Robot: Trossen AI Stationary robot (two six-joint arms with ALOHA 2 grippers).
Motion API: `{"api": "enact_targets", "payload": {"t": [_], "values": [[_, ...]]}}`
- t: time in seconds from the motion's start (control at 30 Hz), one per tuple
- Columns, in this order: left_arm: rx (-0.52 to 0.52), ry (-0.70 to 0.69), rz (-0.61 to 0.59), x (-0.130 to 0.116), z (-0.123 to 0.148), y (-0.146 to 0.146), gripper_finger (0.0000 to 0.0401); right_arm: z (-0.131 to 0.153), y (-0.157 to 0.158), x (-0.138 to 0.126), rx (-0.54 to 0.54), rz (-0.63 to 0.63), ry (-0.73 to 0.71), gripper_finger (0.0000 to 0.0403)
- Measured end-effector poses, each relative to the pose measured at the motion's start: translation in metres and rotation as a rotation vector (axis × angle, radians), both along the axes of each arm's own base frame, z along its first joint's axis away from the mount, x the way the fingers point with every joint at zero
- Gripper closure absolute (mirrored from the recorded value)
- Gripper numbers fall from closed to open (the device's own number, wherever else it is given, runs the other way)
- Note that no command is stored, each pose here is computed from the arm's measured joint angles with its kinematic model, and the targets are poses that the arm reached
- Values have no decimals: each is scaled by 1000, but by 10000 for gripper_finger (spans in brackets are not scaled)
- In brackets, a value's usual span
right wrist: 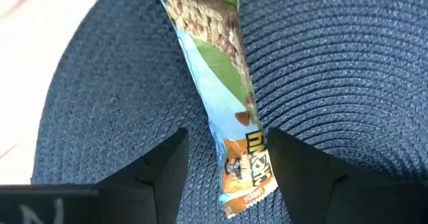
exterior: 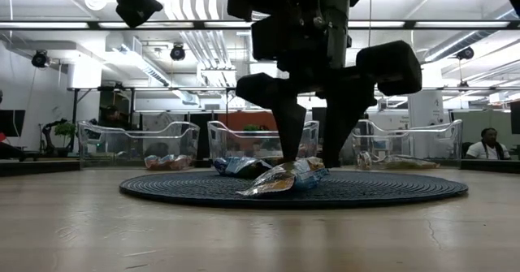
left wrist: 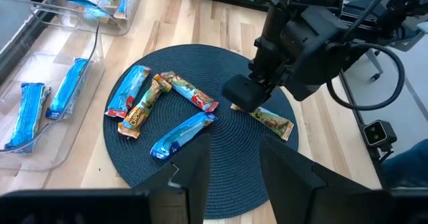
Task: Pick and place Granola Bars by type
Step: Put the yellow granola bar into the right transparent bin
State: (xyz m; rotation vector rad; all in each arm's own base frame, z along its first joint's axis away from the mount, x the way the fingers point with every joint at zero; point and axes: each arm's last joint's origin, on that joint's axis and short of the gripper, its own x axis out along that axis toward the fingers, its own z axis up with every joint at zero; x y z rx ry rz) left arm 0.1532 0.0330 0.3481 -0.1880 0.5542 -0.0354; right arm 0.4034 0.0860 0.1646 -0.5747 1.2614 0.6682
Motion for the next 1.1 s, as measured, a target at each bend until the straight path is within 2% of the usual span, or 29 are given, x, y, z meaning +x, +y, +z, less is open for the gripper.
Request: {"api": "enact_targets", "payload": {"t": [0.67,1.1], "values": [[10,3,21,0,0,1,289,-9,-13,2,10,-29,-30,209],[11,4,23,0,0,1,289,-18,-14,-4,5,-27,4,209]]}}
